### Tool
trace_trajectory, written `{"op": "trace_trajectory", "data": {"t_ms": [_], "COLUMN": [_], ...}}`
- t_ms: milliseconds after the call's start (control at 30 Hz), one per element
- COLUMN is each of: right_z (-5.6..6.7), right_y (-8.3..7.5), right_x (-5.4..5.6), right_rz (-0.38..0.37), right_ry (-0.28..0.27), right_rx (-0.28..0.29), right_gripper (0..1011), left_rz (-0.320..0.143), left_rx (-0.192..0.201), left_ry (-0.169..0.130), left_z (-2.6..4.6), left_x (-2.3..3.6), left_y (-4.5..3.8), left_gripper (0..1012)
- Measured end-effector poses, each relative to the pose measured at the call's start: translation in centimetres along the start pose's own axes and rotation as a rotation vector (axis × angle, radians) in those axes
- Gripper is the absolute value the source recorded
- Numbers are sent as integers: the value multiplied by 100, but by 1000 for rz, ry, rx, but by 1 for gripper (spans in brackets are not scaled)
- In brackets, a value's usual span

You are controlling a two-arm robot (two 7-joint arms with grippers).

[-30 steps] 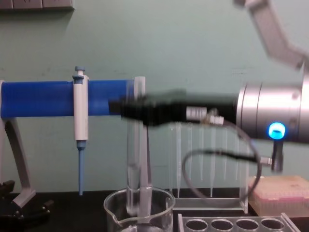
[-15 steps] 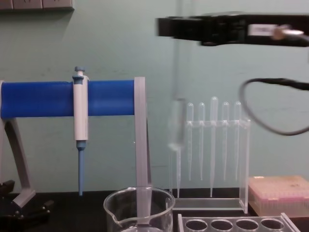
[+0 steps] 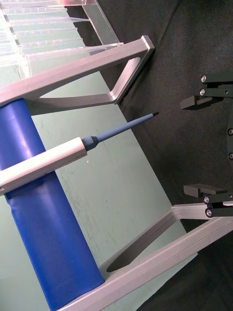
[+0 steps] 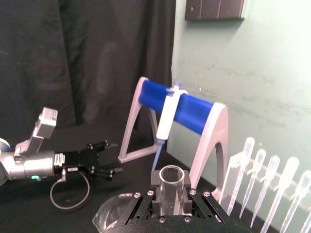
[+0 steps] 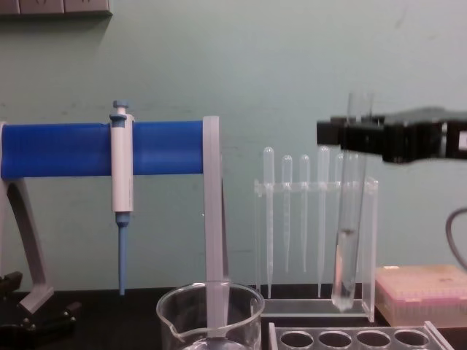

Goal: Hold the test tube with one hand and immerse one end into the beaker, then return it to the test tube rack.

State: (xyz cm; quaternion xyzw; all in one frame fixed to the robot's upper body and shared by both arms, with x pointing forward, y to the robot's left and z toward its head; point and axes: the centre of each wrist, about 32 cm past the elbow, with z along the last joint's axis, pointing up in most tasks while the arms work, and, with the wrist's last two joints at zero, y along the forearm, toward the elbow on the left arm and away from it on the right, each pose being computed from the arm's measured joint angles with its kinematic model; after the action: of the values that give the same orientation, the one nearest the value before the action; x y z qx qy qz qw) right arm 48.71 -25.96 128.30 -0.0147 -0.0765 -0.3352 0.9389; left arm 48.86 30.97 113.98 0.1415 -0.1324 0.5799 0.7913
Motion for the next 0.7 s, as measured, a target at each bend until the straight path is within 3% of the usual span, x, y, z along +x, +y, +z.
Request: {"op": "trace_trajectory", "data": {"t_ms": [367, 700], "right_z": [-203, -232], "right_y": [34, 40], "right_x": [-52, -89], "right_rz": [-6, -8], "right_ry": [47, 50], "right_rx": [-22, -33], "right_gripper": [226, 226], "left_rz": [0, 0], "left_rx": [0, 0], "left_ry": [0, 0], "left_z": [0, 0], "left_x": [0, 0], "left_y": [0, 0], "left_gripper": [1000, 1000]}}
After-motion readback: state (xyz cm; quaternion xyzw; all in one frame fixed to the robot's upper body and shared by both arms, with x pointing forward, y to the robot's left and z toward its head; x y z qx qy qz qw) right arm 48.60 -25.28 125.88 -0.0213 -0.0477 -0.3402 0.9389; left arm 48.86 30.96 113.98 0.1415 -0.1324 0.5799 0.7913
